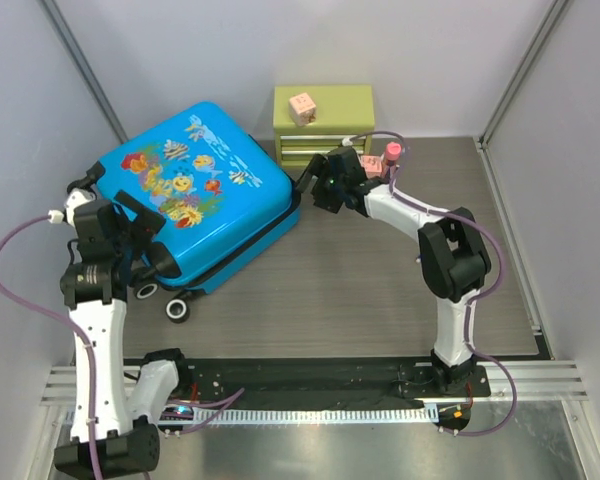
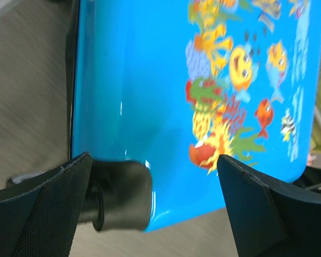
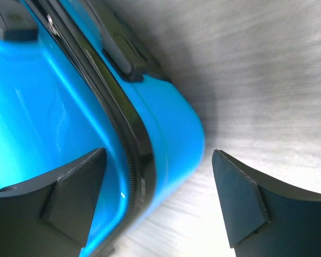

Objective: Pack the luggage
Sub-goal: Zip the luggage at the center of the board.

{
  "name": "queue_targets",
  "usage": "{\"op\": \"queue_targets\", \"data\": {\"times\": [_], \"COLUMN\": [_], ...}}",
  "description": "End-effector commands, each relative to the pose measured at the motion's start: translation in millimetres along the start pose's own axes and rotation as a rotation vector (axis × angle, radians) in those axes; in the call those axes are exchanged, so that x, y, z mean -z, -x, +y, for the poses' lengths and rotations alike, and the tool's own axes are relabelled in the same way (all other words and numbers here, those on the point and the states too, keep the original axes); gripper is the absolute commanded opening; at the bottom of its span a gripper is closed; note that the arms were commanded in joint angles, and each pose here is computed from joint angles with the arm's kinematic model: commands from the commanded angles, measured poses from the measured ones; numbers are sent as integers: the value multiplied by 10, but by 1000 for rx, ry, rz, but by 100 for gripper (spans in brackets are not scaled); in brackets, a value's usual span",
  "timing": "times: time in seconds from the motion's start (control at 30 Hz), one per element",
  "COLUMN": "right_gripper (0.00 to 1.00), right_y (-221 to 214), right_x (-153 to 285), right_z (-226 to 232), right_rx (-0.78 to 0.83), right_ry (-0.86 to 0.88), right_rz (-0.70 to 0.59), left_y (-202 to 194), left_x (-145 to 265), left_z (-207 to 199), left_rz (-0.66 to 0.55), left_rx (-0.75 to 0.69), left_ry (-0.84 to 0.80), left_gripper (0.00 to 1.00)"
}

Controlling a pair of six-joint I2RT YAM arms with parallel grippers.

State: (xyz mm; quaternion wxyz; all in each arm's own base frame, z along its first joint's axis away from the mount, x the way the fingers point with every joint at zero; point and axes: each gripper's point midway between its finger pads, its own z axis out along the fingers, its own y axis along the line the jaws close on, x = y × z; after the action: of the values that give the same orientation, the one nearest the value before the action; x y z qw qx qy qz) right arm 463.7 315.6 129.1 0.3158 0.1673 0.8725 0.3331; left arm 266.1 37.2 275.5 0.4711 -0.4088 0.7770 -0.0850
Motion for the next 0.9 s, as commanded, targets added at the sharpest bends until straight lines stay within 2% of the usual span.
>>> {"op": "queue_targets", "data": {"times": [0.0, 0.07, 0.13, 0.3, 0.63, 0.7, 0.87], "right_gripper": [89, 90, 91, 92, 92, 92, 92], "right_y": [-286, -319, -267, -221, -324, -344, -421], "right_x": [580, 670, 803, 895, 956, 960, 1011], "right_z": [569, 456, 389, 395, 465, 450, 451], "right_rx": [171, 191, 207, 267, 307, 304, 306], "right_ry": [182, 162, 154, 188, 261, 263, 288], "right_rz": [95, 93, 80, 115, 209, 218, 250], "left_y": [-406, -512, -524, -432, -470, -417, -455], "left_x": [41, 66, 86, 108, 443, 433, 376], "left_z": [120, 7, -26, 306, 376, 460, 340], "left_rz": [104, 141, 151, 134, 84, 67, 129], "left_rx": [-113, -168, -219, -281, -382, -373, -453], "left_ry": [-71, -167, -196, -9, -74, -15, -69], "left_gripper": [100, 100, 100, 100, 100, 100, 100]}}
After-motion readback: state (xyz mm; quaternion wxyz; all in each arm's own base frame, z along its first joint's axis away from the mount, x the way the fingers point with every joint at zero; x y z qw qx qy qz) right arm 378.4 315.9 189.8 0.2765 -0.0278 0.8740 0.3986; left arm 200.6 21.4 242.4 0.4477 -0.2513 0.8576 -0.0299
